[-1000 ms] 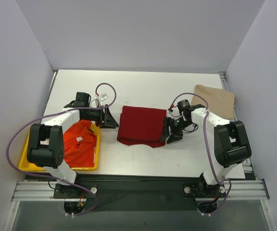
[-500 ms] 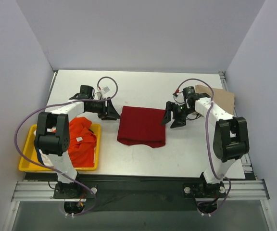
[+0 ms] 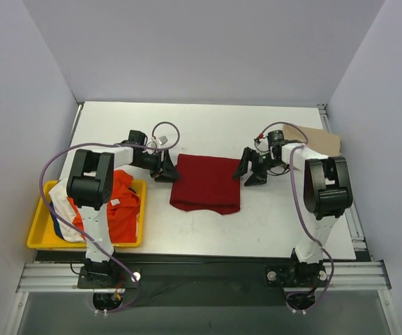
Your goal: Fold and stack the t-shirts
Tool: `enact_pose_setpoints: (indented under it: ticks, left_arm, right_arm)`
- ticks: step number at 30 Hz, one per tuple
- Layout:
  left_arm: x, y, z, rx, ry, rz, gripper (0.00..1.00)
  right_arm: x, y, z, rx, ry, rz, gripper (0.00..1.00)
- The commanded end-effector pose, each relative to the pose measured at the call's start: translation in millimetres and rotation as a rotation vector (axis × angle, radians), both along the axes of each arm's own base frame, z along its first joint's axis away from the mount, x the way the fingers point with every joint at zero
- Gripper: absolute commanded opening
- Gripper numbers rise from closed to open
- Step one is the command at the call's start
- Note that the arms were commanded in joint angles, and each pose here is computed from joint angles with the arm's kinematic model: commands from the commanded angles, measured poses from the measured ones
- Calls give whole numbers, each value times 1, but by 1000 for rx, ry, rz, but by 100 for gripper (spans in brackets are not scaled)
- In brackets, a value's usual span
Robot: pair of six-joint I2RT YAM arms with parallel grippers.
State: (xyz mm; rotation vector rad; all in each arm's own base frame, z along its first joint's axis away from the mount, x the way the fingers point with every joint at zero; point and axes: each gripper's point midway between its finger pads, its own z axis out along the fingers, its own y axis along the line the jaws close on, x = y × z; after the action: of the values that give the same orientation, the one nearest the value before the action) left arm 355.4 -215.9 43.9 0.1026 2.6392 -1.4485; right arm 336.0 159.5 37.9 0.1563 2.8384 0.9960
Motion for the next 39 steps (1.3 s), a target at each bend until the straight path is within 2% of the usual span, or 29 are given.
enact_pose_setpoints:
  ticks: [1,11,22,27,33,39]
  left_arm:
    - [7,1,3,28,-60,-25,56]
    - [8,24,-3,215,-100,67,56]
    - [9,14,-10,146,-79,46,58]
    - [5,8,-12,100,-55,17,49]
    - [-3,6,-17,78,-26,-14,29]
    - [-8,2,-20,64,-17,-42,21]
  right_arm:
    - [2,2,-5,62,17,-49,65]
    - [-4,-4,-23,34,19,-85,65]
    - [-8,-5,-38,26,37,-109,65]
    - [-17,-2,-46,11,46,-103,65]
    - [-19,4,-50,-1,44,-99,64]
    - [-16,11,-52,-1,40,-90,57]
